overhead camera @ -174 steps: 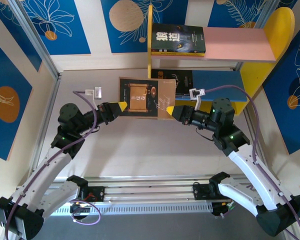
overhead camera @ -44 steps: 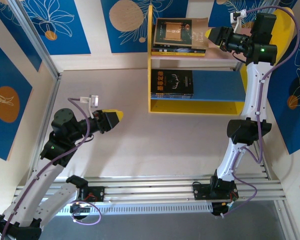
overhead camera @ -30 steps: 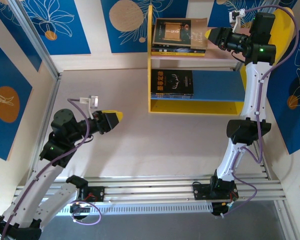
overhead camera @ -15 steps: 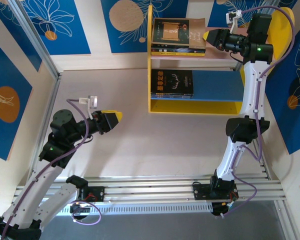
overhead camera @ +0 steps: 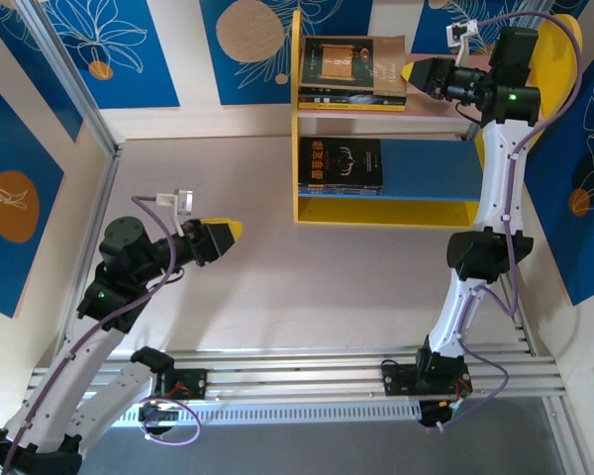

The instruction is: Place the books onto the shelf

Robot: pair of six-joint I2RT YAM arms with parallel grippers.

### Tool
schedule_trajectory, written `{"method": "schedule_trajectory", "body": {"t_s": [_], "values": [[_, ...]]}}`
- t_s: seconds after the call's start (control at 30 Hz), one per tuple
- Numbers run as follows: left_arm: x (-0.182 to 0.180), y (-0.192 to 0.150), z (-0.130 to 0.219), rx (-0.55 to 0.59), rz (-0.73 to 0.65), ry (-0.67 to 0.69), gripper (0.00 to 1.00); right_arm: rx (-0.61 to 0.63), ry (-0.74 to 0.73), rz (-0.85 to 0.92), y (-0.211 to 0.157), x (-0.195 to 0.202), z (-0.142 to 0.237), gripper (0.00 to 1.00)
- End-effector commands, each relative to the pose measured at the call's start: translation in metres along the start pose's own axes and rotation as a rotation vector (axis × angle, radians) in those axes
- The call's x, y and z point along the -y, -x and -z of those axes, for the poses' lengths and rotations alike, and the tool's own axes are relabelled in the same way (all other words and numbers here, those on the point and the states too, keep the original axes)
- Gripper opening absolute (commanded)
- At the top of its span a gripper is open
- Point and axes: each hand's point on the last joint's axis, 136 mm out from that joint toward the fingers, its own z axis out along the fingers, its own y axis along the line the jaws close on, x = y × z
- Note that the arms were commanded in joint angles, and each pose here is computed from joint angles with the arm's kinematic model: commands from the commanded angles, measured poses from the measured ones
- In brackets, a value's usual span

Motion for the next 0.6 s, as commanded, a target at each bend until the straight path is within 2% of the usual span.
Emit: {"method": "schedule_trajectory", "body": {"t_s": [0.0,0.57], "values": [[0.010,0.009,0.003,0.030,-0.038,-0.021,0.56,-0.060,0.144,0.017,-0.013,-0.035,-0.005,0.26],[0.009,0.008,0.003,0.031,-0.038,-0.022,0.56,-0.088,0.212,0.039,-0.024,-0.054,0.005,0.25]]}}
